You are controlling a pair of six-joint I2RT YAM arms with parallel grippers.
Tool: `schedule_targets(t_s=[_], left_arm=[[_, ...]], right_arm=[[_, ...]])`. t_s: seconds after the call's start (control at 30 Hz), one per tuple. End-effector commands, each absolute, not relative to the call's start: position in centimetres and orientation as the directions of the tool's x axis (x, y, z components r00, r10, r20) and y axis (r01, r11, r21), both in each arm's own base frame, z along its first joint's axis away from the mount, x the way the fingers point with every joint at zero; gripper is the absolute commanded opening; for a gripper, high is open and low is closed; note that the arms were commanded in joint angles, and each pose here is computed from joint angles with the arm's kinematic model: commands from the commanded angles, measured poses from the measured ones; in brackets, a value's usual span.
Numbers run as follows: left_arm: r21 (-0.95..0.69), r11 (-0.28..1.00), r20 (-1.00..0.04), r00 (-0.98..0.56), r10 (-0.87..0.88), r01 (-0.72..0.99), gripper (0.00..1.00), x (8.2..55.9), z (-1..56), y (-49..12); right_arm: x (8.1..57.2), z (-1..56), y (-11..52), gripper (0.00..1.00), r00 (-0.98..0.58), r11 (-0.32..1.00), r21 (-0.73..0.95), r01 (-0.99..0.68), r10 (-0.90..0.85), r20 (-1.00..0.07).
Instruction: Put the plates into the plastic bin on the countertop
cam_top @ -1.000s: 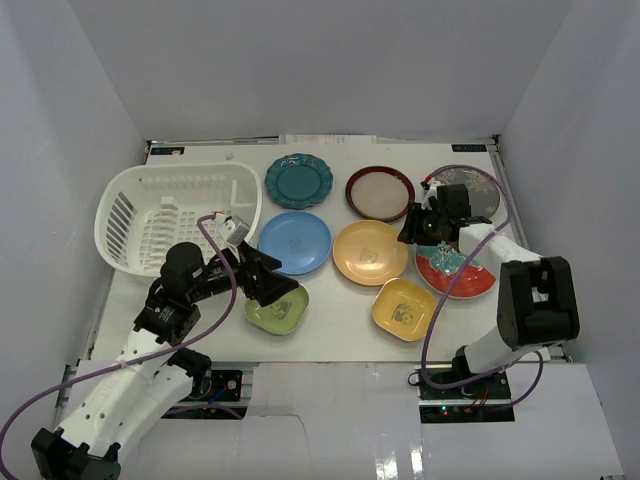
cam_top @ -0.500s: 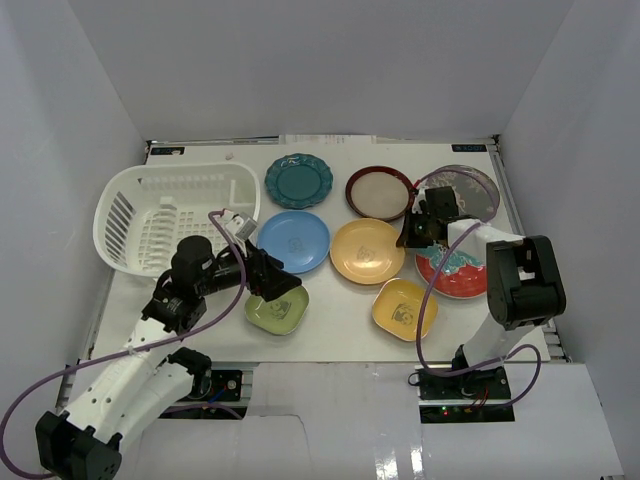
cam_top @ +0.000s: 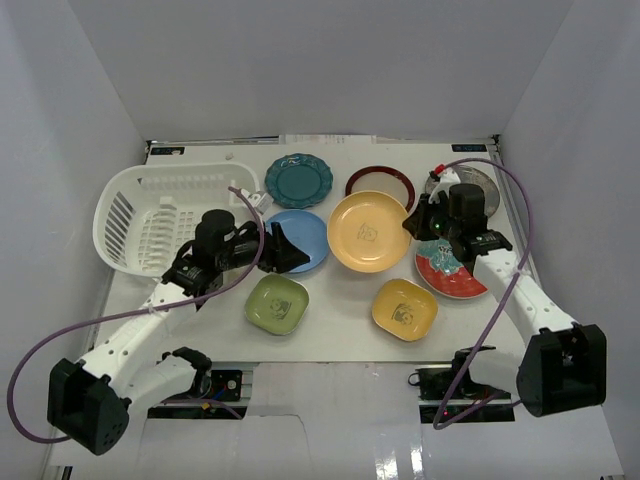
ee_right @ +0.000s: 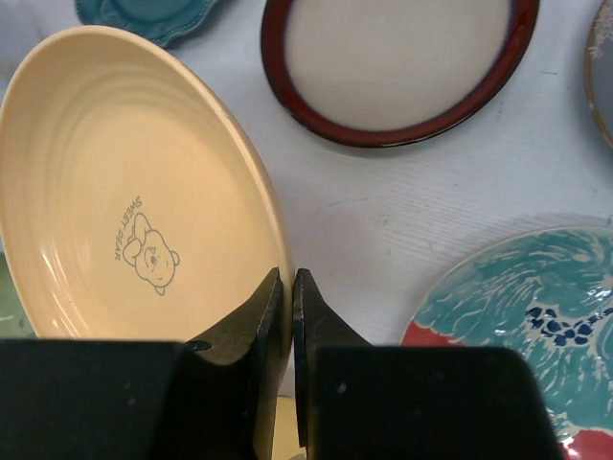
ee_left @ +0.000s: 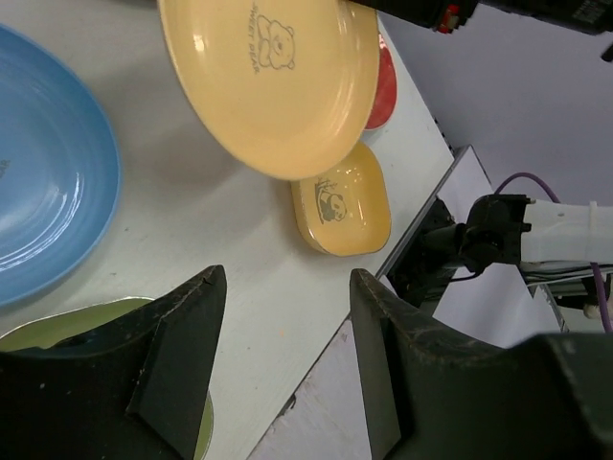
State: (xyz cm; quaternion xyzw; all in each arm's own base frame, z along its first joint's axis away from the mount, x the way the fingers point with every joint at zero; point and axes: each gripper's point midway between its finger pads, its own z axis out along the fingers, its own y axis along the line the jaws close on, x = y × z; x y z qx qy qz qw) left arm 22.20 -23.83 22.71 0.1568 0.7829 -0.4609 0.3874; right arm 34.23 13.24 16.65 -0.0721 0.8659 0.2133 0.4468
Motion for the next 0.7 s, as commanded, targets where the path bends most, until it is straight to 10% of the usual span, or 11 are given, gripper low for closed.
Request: schedule_targets(t_s=[0.0,0.3,0.4,0.53,0.63,0.67], left_arm=[[-0.611,0.539,-0.743,-0.654,-0.139,0.580,0.65,23.5,23.9,-25.2],[-0.564,0.640,-0.734,-0.672,-0.100,0.521,0.65,26.0,20.3,-28.0],[-0.534,0.665,-0.748,-0.658,-0.085,0.522,0.47,26.6,19.7,-28.7],[-0.513,0.686,-0.769,-0.632,-0.099,0.517,0.00,27.3,20.4,-28.5],[-0.502,0.692,-0.791,-0.599,-0.124,0.519,0.00,27.5,22.0,-28.2],[-0.497,0.696,-0.799,-0.586,-0.133,0.519,0.00,27.7,22.7,-28.0]], right_arm=[[31.8,17.8,15.1,0.08,-0.584,0.849,0.354,-0.391,0.068,-0.809],[28.0,21.1,18.3,0.08,-0.529,0.716,0.424,-0.554,0.090,-0.844],[27.5,20.6,19.0,0.08,-0.543,0.697,0.432,-0.572,0.073,-0.837],[26.9,20.4,19.7,0.08,-0.555,0.663,0.459,-0.591,0.078,-0.828],[26.9,20.6,19.8,0.12,-0.556,0.660,0.462,-0.592,0.081,-0.827],[26.9,20.7,19.9,0.27,-0.557,0.660,0.465,-0.590,0.083,-0.826]])
